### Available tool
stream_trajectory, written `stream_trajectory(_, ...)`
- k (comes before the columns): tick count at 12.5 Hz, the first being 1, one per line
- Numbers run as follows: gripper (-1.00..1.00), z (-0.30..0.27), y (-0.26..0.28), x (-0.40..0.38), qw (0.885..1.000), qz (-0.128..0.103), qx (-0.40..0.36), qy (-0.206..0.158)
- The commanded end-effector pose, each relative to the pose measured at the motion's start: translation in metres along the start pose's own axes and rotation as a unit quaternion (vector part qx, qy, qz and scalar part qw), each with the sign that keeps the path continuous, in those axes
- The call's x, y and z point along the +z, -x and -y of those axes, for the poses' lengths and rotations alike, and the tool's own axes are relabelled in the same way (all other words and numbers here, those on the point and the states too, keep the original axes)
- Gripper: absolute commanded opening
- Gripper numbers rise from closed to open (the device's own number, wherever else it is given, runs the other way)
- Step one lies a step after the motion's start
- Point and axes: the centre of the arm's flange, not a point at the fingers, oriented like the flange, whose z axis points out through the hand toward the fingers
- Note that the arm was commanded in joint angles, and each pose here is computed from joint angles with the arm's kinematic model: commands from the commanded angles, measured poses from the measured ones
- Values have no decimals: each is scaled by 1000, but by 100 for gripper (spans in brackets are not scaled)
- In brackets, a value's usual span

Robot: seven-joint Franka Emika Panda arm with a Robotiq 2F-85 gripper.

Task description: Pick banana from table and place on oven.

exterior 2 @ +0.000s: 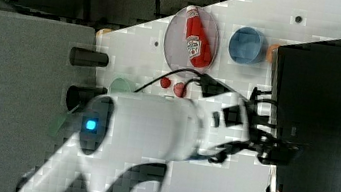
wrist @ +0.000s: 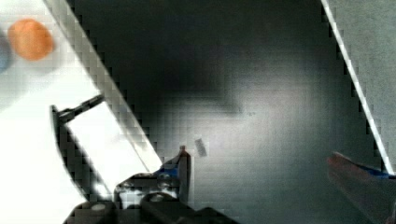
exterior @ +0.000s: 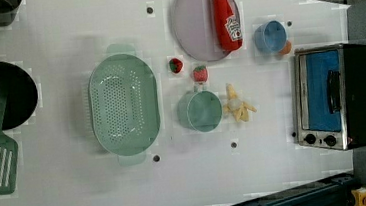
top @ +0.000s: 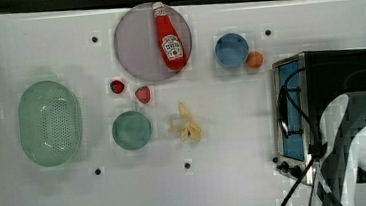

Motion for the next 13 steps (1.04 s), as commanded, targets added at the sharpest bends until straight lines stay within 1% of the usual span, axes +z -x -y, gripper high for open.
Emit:
stream_trajectory(1, 100, 19, 5, -101, 998, -40, -29, -39)
stream_trajectory(3, 100, 47, 16, -147, 997, -40, -18, -60)
stream_trajectory(4, 100, 65, 23, -164, 997, -41, 11, -70)
stream_trajectory(5, 100, 85, 32, -177, 996, -36, 43, -76)
stream_trajectory(7, 100, 133, 53, -197, 991, -13, 104, -77)
stream_trajectory(9, 100, 184, 77, -212, 986, 14, 151, -70)
stream_trajectory(10, 100, 207, 87, -218, 984, 19, 167, -66)
stream_trajectory(12, 100, 237, 103, -232, 978, 12, 197, -68)
stream_trajectory(13, 100, 244, 109, -236, 975, 14, 214, -67)
